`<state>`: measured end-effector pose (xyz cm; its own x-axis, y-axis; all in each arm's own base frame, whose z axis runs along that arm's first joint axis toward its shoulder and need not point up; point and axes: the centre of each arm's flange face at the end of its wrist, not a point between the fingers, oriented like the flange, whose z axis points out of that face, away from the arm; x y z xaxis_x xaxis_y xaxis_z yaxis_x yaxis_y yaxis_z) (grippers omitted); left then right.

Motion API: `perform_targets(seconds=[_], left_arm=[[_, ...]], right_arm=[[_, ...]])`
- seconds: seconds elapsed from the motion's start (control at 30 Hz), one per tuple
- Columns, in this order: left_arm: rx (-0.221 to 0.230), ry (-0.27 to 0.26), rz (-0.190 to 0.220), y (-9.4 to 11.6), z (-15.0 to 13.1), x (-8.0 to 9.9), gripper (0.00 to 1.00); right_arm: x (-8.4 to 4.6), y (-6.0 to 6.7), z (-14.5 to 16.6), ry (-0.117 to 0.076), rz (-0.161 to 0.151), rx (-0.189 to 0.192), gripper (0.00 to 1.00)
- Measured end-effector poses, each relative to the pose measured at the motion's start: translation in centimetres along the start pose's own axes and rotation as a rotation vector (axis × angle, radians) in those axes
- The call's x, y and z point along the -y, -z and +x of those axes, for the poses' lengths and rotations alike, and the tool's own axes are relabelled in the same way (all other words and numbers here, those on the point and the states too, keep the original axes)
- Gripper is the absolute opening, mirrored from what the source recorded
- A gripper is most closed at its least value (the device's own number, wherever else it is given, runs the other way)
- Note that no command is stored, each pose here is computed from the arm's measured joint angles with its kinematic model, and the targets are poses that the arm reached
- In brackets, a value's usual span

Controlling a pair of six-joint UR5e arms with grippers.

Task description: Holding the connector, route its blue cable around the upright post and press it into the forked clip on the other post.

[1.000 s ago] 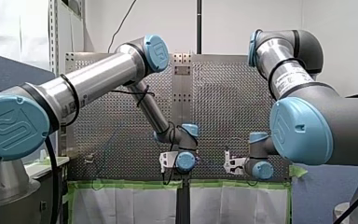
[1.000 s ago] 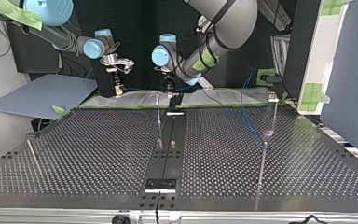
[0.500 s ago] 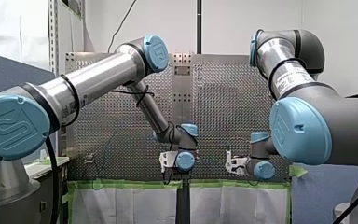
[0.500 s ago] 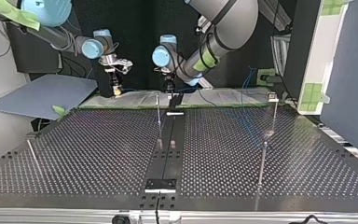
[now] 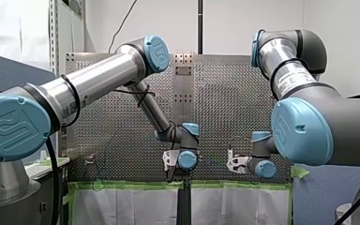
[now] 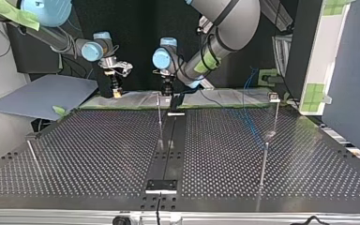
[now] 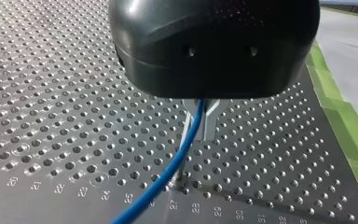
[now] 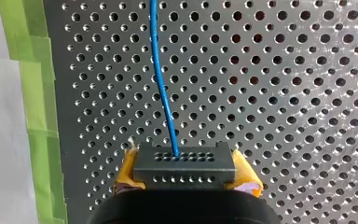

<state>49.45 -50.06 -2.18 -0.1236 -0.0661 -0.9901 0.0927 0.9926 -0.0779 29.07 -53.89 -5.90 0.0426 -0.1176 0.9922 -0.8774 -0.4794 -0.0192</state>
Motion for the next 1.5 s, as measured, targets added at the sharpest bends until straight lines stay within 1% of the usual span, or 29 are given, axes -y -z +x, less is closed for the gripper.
perform_targets(seconds=[0.2, 0.33, 0.57, 0.83, 1.13, 1.47, 1.5], left_arm=[[0.007, 0.001, 0.018, -0.4, -0.4, 0.5, 0.00], [0.011, 0.003, 0.029, -0.7, -0.8, 0.8, 0.00], [0.004, -0.001, 0.030, -1.1, -1.2, 0.9, 0.00], [-0.004, -0.008, 0.025, -1.5, -1.3, 0.5, 0.00], [-0.007, -0.011, 0.020, -1.8, -1.4, 0.1, 0.00], [-0.007, -0.010, 0.018, -1.9, -1.5, 0.0, 0.00], [-0.007, -0.010, 0.018, -1.9, -1.5, 0.0, 0.02]], right_arm=[[-0.1, -0.3, 0.2, -0.002, 0.001, -0.005, 0.00], [-0.3, -0.8, 0.6, -0.005, -0.004, -0.014, 0.00], [-0.6, -1.6, 1.2, -0.005, -0.006, -0.020, 0.00], [-0.8, -2.4, 1.8, -0.004, -0.008, -0.024, 0.00], [-1.0, -2.8, 2.0, -0.005, -0.014, -0.023, 0.00], [-1.0, -2.8, 2.1, -0.005, -0.015, -0.023, 0.00], [-1.0, -2.9, 2.1, -0.005, -0.014, -0.023, 0.00]])
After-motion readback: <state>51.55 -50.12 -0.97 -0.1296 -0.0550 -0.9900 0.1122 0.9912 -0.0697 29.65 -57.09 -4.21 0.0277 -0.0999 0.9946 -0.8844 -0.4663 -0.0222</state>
